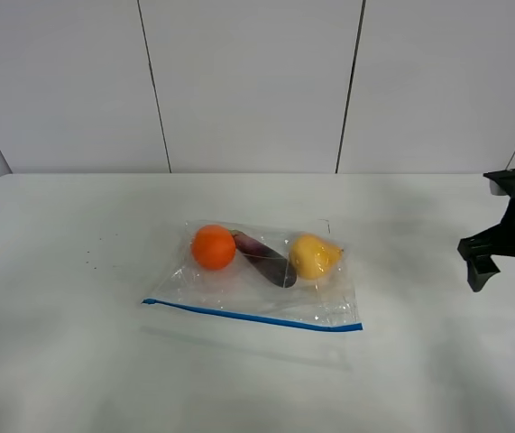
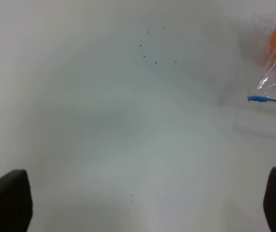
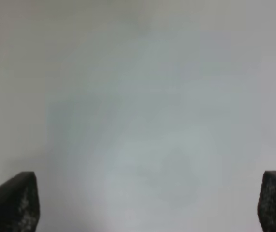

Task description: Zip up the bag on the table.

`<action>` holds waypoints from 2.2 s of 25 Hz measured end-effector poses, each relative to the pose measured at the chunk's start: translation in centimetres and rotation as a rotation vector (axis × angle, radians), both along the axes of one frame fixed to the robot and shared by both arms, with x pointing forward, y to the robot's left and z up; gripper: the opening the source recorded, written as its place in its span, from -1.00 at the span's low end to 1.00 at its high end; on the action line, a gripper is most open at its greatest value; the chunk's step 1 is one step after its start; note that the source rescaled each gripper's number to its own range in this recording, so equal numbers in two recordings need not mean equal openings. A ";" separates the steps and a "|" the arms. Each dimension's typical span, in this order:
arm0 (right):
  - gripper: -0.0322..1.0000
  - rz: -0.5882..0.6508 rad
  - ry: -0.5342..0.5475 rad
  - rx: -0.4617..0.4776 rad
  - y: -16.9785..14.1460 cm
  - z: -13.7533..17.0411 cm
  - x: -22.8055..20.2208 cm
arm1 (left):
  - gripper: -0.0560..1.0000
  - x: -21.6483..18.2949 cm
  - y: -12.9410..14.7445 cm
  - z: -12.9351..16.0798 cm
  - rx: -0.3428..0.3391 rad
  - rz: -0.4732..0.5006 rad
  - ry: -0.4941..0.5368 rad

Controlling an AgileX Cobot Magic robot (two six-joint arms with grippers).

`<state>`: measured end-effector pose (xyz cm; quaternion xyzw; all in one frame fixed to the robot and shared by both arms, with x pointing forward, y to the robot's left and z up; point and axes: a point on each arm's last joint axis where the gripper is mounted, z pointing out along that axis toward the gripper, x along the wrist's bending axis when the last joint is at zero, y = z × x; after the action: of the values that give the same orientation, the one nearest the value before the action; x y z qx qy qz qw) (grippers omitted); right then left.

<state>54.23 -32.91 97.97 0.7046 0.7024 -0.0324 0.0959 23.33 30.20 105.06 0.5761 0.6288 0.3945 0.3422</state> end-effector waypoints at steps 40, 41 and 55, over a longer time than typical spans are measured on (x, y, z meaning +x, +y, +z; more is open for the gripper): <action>1.00 0.331 -1.044 0.187 4.5 13.4 -23.7 | 1.00 0.0 0.0 0.0 0.000 0.000 0.001; 1.00 0.325 -1.071 0.187 4.5 13.3 -24.4 | 1.00 0.0 0.0 0.0 0.000 0.000 0.001; 1.00 0.233 -1.141 0.160 4.1 10.5 -30.5 | 1.00 0.0 0.0 0.0 0.000 0.000 0.001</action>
<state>23.73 -28.77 108.44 0.5337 0.6129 0.4158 0.4082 23.33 30.20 105.05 0.5763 0.6290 0.3941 0.3419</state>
